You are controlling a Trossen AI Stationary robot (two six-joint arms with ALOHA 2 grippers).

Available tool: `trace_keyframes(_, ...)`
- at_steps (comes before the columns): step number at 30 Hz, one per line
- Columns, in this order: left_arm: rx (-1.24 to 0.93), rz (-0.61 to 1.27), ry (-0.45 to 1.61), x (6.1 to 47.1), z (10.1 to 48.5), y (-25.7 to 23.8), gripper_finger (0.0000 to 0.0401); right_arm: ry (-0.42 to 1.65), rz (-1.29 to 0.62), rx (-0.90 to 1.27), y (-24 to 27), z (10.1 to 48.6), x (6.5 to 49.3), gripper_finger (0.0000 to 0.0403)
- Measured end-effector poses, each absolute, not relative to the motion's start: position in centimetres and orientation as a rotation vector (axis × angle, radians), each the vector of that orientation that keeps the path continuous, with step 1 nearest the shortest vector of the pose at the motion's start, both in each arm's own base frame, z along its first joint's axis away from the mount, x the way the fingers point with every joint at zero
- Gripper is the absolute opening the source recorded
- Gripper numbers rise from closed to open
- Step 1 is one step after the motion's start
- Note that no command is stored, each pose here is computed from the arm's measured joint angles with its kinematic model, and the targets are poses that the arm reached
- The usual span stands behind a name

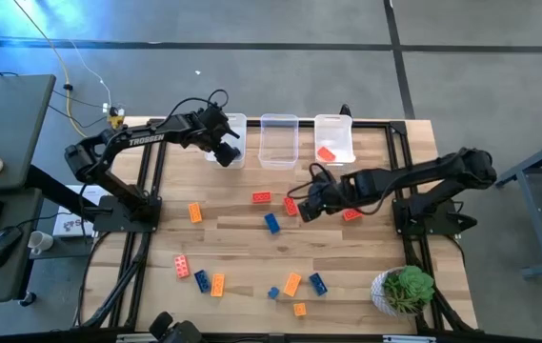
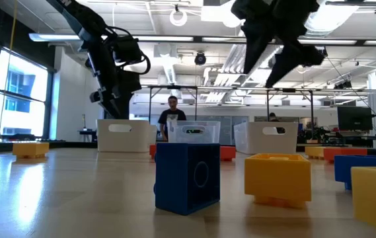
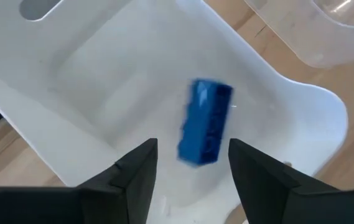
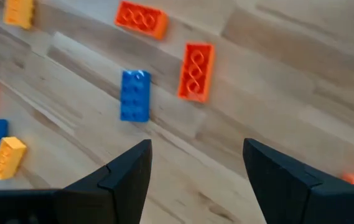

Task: Sort & place blocks by color
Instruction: Put the blue game piece into the left white bin, then put the orange game piece into the right white bin

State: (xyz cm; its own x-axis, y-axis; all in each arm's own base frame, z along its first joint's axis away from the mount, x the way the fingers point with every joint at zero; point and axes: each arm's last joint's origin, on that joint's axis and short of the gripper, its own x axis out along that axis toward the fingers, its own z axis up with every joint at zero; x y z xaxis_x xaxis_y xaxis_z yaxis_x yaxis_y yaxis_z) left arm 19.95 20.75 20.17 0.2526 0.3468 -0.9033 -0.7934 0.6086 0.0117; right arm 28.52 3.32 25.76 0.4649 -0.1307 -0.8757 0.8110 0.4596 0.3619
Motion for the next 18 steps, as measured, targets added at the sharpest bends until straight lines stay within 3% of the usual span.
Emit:
trace_keyframes(10,-0.558,0.726,1.019,20.1,20.3,20.5,0.0188,0.968,-0.733,0.953,5.6,24.7,27.3,0.0238)
trace_keyframes(18,-0.539,0.671,0.923,19.6,22.9,19.4,0.0188,1.105,-0.777,0.867,6.6,24.3,25.7,0.0238)
